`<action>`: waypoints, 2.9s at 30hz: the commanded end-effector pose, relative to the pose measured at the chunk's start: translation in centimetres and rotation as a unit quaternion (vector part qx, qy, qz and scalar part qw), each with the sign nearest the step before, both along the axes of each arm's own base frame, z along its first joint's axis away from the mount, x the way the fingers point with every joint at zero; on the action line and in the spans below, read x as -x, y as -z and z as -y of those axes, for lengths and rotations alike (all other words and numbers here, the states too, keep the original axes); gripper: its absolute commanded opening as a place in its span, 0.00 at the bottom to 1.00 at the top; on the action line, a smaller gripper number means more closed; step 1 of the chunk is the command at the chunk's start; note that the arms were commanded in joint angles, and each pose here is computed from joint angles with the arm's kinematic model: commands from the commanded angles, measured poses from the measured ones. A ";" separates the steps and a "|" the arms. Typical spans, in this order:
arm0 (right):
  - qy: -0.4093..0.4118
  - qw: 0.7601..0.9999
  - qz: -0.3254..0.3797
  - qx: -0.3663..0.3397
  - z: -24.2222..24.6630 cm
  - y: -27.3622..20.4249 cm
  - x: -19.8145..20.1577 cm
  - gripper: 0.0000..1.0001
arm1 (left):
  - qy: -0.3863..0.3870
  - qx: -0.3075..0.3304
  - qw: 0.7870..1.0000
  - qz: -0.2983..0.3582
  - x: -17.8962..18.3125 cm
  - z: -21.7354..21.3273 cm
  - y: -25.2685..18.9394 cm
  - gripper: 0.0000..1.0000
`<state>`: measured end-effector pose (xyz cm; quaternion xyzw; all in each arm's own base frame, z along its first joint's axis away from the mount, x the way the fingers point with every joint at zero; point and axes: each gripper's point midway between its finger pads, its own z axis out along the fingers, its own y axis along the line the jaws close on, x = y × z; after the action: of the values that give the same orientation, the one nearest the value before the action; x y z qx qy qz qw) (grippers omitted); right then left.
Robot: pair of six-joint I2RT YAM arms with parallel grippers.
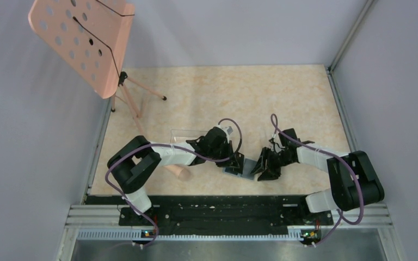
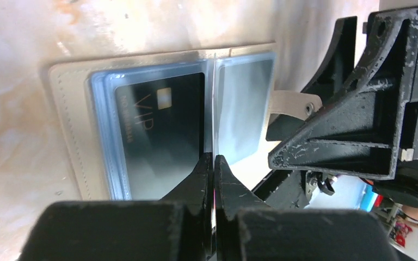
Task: Put the credit cards into the card holder
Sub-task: Insert the credit card into the card holder.
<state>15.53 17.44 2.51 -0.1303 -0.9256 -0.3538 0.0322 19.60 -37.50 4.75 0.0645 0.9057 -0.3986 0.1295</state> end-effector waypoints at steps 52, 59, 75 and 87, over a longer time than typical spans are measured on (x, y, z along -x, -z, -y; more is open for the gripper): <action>-0.013 1.000 0.025 0.009 -0.5 1.0 -1.0 0.48 | -0.019 -0.063 0.993 -0.096 1.3 -1.3 1.1 0.00; -0.011 1.000 0.025 0.009 -0.5 1.1 -1.0 0.49 | -0.047 -0.101 0.988 -0.108 1.4 -2.7 1.2 0.00; -0.012 1.000 0.024 0.006 -0.6 1.2 -0.9 0.48 | -0.029 -0.102 0.988 -0.110 1.7 -1.9 1.4 0.00; -0.014 1.000 0.023 0.004 -0.6 1.2 -0.8 0.48 | 0.023 -0.019 0.997 -0.068 2.0 1.3 -1.5 0.00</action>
<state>15.58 18.51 2.47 -0.1257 -0.9180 -0.3737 0.0425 18.14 -37.29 4.74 0.0343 0.9380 -0.3414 0.0493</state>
